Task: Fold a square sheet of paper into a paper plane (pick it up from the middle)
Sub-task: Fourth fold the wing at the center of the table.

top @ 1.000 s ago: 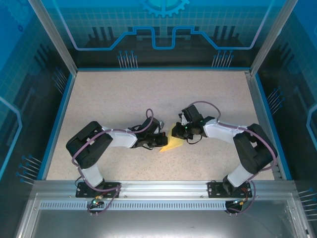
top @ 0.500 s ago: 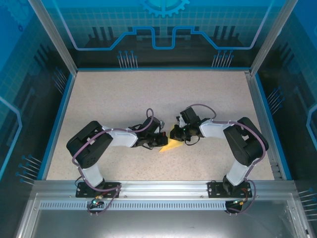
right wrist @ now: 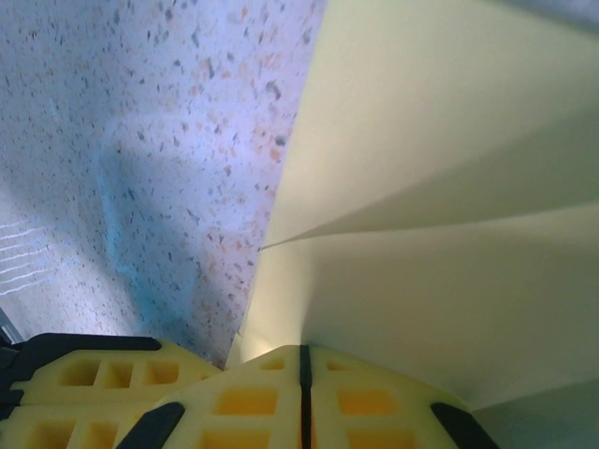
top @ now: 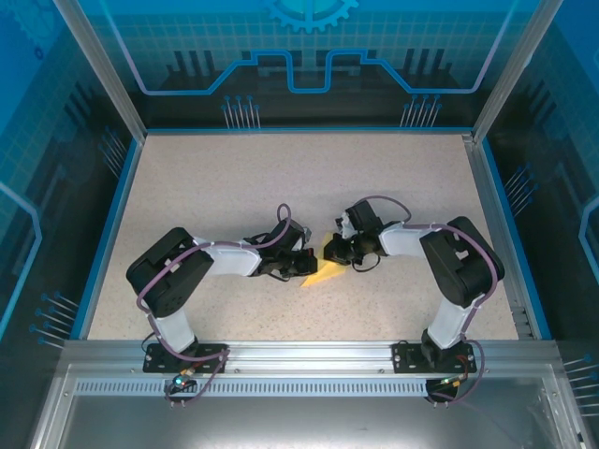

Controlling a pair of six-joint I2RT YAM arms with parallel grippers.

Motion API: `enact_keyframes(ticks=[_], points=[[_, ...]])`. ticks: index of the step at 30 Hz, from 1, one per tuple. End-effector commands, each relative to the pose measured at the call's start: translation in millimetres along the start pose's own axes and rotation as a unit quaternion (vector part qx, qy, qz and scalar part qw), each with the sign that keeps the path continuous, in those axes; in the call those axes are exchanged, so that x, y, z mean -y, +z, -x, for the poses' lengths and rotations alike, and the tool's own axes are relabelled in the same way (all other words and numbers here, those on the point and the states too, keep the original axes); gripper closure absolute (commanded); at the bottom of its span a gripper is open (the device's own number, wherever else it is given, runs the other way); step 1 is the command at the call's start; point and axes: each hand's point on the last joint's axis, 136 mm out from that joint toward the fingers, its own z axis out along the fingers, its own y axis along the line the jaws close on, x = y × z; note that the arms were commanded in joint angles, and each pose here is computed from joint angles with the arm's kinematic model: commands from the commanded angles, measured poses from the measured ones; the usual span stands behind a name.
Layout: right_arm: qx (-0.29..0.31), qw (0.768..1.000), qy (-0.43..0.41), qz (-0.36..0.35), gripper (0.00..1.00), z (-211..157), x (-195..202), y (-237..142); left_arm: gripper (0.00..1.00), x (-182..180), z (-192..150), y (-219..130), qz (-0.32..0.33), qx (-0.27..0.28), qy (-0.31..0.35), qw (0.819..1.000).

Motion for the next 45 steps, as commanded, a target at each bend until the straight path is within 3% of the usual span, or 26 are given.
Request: enact_keyframes(ticks=[1,14,23,28,34,38,45], points=[[0.024,0.999,0.006,-0.039,0.91,16,30,-4,1.00,-39,-26,6,0.070,-0.046,-0.034,0.996],[0.068,0.995,0.044,-0.062,0.91,78,70,-29,1.00,-39,-29,7,0.068,-0.056,-0.033,0.996],[0.081,0.995,0.031,-0.043,0.91,96,58,-43,1.00,-32,-24,6,0.062,-0.056,-0.023,0.996],[0.132,0.991,0.001,-0.014,0.90,102,28,-79,1.00,-29,-22,6,0.060,-0.056,-0.021,0.996],[0.148,0.988,-0.043,0.013,0.87,80,-6,-98,1.00,-30,-22,6,0.062,-0.056,-0.021,0.996],[0.085,0.994,-0.055,0.031,0.87,36,-19,-65,1.00,-29,-22,7,0.062,-0.057,-0.022,0.996],[0.035,0.997,-0.036,0.056,0.89,2,-21,-25,1.00,-27,-21,8,0.059,-0.058,-0.022,0.996]])
